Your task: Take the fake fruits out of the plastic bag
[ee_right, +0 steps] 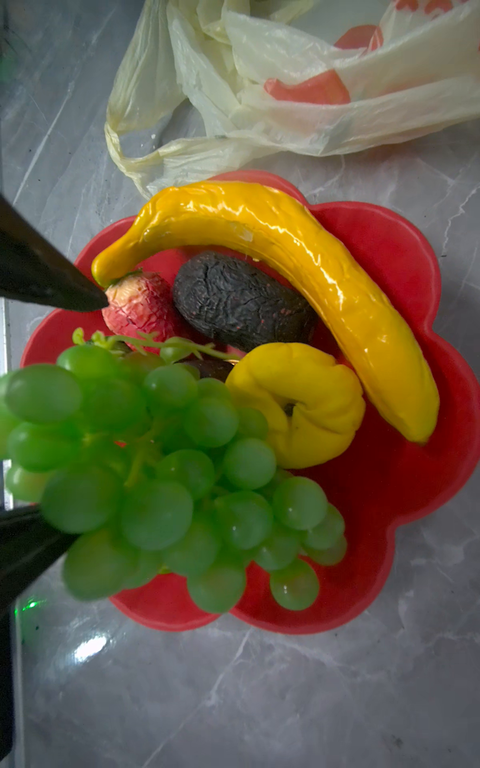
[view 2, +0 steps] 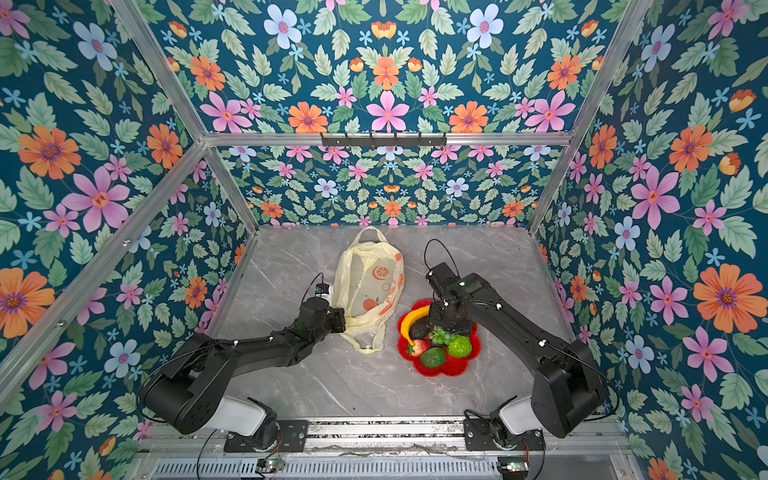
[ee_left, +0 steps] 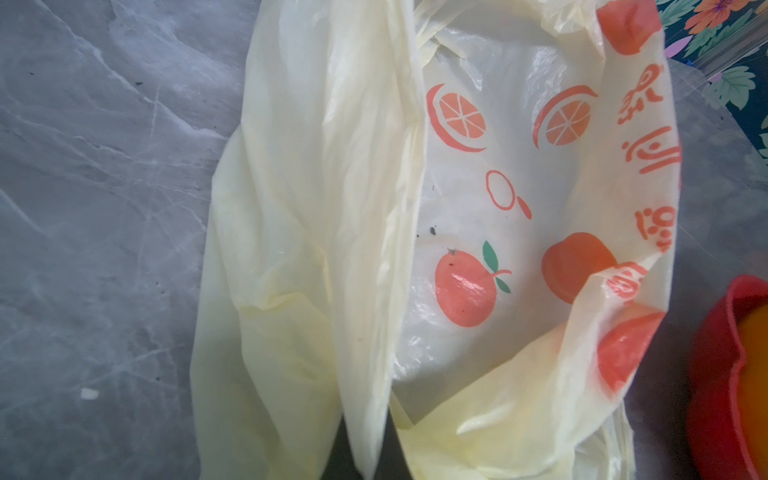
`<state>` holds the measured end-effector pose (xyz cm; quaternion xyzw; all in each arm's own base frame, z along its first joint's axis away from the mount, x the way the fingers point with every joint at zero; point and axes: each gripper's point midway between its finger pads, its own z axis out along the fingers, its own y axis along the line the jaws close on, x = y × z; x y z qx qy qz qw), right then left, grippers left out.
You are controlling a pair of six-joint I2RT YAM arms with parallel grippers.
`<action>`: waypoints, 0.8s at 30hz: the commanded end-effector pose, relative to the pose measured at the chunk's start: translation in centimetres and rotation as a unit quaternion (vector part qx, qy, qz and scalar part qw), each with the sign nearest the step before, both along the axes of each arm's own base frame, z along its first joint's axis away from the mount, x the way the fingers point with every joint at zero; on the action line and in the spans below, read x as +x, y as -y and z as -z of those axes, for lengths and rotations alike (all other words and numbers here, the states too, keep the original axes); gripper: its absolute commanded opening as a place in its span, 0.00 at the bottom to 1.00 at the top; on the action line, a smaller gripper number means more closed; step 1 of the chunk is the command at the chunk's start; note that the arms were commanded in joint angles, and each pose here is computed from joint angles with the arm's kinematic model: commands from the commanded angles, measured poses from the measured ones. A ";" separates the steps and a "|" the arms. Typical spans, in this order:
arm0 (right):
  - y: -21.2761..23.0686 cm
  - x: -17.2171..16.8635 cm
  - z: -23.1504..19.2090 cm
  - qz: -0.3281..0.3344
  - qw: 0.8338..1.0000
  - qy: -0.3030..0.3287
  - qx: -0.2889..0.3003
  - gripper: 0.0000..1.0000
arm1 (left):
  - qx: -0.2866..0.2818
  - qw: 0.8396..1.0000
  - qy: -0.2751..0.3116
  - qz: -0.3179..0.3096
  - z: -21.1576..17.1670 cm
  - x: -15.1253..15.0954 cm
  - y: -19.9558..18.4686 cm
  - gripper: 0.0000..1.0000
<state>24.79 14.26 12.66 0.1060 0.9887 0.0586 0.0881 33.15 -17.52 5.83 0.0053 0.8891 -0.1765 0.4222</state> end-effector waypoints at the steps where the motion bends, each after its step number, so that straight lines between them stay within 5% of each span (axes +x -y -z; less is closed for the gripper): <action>1: 0.1 -0.7 -0.5 0.004 1.000 -0.004 0.005 0.75 | 0.005 1.000 0.008 -0.001 -0.4 0.3 -0.1 0.00; 9: -0.3 -2.2 -1.9 -0.012 0.999 0.000 0.038 0.82 | 0.014 1.000 0.009 -0.002 -0.6 0.7 -0.1 0.00; 15: 3.0 -0.7 -4.4 0.012 0.994 0.109 0.008 0.84 | 0.056 0.998 -0.010 0.018 -1.1 3.2 1.4 0.00; 24: 10.4 0.2 -2.5 0.163 0.967 0.171 0.090 0.86 | 0.193 0.979 -0.002 0.071 -1.9 10.7 4.2 0.01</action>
